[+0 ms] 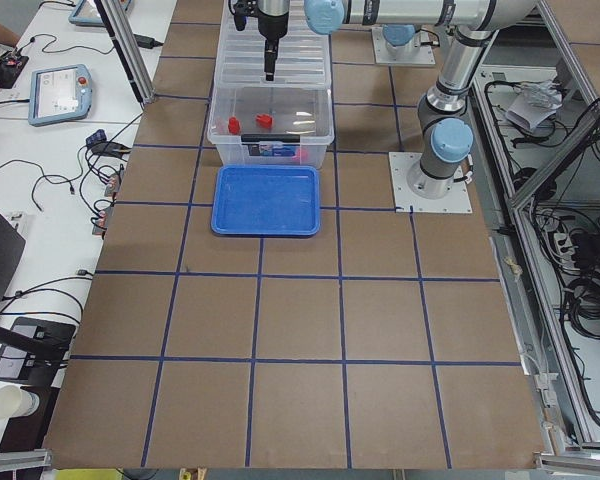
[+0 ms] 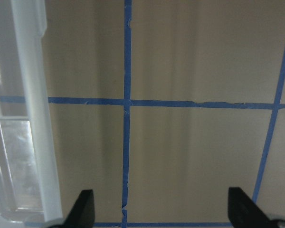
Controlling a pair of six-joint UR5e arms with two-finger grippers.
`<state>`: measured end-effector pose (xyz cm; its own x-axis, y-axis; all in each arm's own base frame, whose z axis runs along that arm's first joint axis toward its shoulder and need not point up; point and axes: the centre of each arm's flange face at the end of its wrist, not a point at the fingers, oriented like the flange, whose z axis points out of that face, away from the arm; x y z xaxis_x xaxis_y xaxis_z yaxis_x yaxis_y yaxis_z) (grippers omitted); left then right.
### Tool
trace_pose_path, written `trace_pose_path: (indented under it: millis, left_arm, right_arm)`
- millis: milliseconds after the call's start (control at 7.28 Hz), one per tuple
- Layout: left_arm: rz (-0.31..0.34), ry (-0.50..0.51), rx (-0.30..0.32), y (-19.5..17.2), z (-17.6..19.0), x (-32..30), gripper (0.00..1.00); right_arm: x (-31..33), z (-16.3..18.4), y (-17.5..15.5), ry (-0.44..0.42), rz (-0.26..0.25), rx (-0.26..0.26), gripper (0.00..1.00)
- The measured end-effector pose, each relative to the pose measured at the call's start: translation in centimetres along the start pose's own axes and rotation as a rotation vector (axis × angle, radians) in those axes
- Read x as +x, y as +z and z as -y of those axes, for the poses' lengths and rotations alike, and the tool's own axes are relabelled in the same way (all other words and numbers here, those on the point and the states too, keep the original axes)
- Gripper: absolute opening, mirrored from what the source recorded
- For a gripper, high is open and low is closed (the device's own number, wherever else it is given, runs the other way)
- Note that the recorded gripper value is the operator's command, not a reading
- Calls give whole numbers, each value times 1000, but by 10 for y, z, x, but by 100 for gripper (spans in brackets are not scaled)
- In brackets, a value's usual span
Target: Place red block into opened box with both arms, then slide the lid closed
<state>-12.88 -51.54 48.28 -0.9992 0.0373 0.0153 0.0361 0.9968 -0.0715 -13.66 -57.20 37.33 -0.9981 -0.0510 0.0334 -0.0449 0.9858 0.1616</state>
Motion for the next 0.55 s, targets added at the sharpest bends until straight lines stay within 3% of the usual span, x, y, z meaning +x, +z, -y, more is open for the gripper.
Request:
trace_pose_path:
  millis: [550]
  left_arm:
    - [-3, 3, -60, 24, 2, 2, 100]
  right_arm:
    - [-7, -2, 24, 0, 12, -14, 100]
